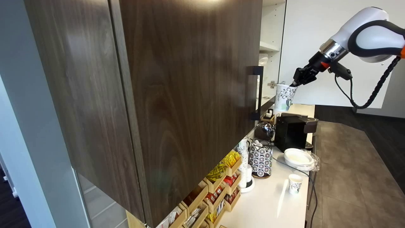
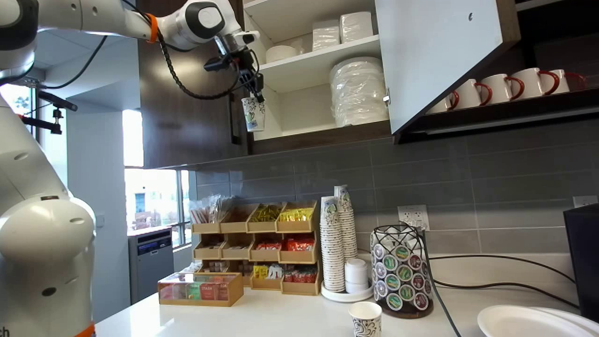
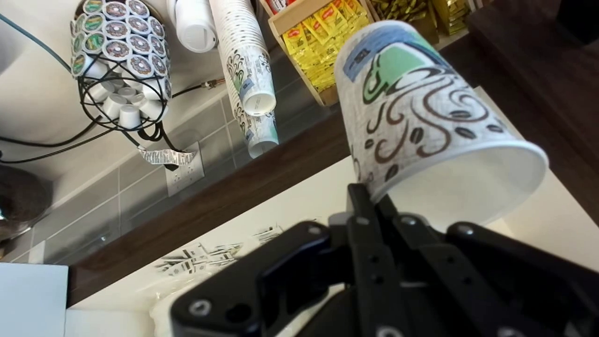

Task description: Remove the cup from the top cabinet, then put the right cup on the top cabinet

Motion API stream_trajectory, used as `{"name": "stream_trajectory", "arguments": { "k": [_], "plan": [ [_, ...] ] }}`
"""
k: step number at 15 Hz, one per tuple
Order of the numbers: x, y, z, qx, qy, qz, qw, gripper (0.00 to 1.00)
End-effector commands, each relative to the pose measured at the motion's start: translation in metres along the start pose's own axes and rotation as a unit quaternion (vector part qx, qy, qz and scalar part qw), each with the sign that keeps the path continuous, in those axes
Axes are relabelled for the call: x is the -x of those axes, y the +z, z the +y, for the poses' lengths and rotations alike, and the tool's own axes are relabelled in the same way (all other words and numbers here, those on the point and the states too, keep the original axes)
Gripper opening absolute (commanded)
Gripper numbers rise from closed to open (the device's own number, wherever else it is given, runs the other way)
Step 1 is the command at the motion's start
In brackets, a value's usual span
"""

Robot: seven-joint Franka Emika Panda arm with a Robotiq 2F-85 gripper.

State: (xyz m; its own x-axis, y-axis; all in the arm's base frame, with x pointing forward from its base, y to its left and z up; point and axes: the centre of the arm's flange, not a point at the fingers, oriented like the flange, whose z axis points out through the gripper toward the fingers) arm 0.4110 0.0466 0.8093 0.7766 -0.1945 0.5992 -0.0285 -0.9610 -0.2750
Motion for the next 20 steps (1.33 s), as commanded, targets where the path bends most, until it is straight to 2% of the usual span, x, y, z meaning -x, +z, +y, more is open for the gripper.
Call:
{"name": "stream_trajectory", "arguments": {
  "k": [1, 2, 5, 12, 16, 20],
  "plan": [
    [0.0, 0.0, 0.0, 0.0, 0.0, 0.0, 1.0, 0.04],
    [0.0, 0.001, 0.0, 0.0, 0.0, -0.001, 1.0, 0.04],
    [0.016, 0.033, 0.026, 0.0, 0.025, -0.044, 0.9987, 0.01],
    [0.074, 0.104, 0.06, -0.031, 0.018, -0.134, 0.9903, 0.01],
    [0.111, 0.149, 0.071, -0.035, 0.012, -0.155, 0.9872, 0.01],
    [0.144, 0.197, 0.076, -0.015, -0.019, -0.158, 0.9872, 0.01]
  ]
}}
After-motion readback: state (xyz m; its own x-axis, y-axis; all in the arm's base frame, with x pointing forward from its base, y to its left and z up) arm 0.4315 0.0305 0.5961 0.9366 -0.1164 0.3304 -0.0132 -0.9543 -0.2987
